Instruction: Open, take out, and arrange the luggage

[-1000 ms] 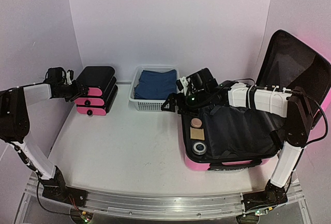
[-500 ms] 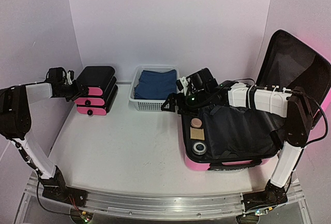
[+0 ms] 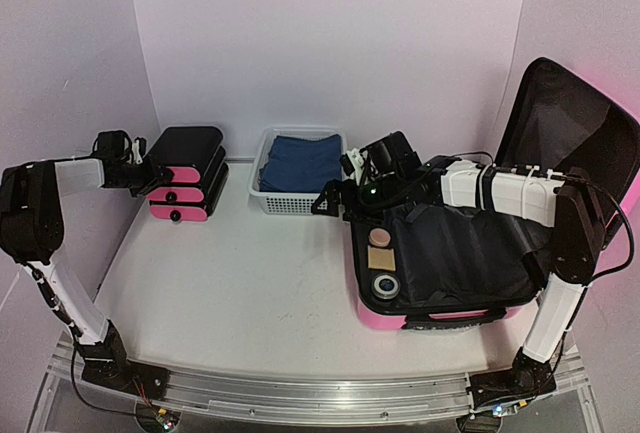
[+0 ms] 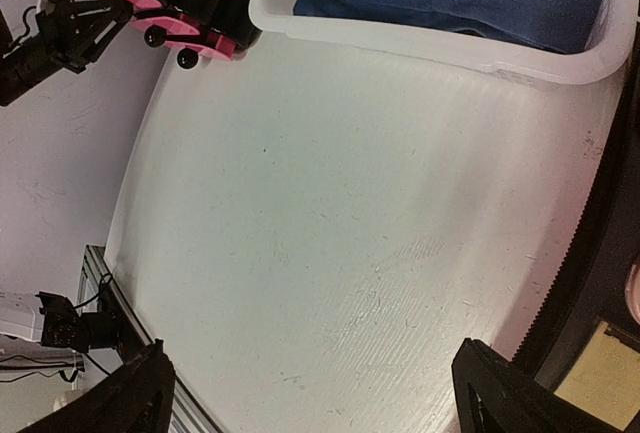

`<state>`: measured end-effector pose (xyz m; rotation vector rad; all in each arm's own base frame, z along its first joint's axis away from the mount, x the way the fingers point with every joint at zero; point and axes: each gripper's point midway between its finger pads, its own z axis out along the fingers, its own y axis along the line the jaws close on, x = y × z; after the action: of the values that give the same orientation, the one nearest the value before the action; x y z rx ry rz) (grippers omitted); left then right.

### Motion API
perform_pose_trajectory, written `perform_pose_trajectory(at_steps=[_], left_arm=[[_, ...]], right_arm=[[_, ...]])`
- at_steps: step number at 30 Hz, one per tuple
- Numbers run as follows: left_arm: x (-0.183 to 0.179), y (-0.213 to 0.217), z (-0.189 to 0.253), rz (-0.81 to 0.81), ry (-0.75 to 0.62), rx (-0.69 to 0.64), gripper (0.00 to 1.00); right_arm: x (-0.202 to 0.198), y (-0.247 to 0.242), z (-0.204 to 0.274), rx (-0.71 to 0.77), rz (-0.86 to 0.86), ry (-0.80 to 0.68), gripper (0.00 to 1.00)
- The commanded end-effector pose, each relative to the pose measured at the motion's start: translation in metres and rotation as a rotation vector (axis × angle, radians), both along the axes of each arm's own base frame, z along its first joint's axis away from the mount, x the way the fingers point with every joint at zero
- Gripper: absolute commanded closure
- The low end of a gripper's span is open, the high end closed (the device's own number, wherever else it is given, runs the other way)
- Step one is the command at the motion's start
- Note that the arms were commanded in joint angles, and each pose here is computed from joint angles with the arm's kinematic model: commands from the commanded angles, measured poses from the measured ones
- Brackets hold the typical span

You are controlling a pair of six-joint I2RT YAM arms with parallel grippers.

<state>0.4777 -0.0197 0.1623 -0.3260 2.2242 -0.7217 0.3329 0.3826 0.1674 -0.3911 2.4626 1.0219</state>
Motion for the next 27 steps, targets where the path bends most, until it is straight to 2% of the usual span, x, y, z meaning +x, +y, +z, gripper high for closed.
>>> perform_pose_trajectory(at_steps=[1, 9, 16, 21, 23, 25, 27], left_arm=[[0.014, 0.004, 0.037, 0.01, -0.111, 0.022, 0.77], [-0.01, 0.003, 0.034, 0.022, -0.095, 0.023, 0.91], [-0.055, -0.003, 0.035, 0.045, -0.068, 0.0, 0.91], [-0.08, -0.008, 0.031, 0.051, -0.024, -0.03, 0.85], [-0.085, -0.009, 0.035, 0.054, -0.023, -0.036, 0.78], [-0.091, -0.01, 0.041, 0.05, -0.017, -0.031, 0.75], [-0.1, -0.009, 0.05, 0.053, -0.017, -0.019, 0.57]], right_arm=[[0.006, 0.005, 0.038, 0.077, 0.0, -0.075, 0.02], [0.007, 0.006, 0.039, 0.082, 0.001, -0.076, 0.02], [0.006, 0.006, 0.04, 0.088, 0.003, -0.078, 0.02], [0.005, 0.008, 0.041, 0.102, 0.006, -0.075, 0.02], [0.006, 0.008, 0.042, 0.106, 0.005, -0.075, 0.02], [0.005, 0.008, 0.043, 0.109, 0.007, -0.074, 0.02], [0.005, 0.008, 0.044, 0.11, 0.007, -0.075, 0.02]])
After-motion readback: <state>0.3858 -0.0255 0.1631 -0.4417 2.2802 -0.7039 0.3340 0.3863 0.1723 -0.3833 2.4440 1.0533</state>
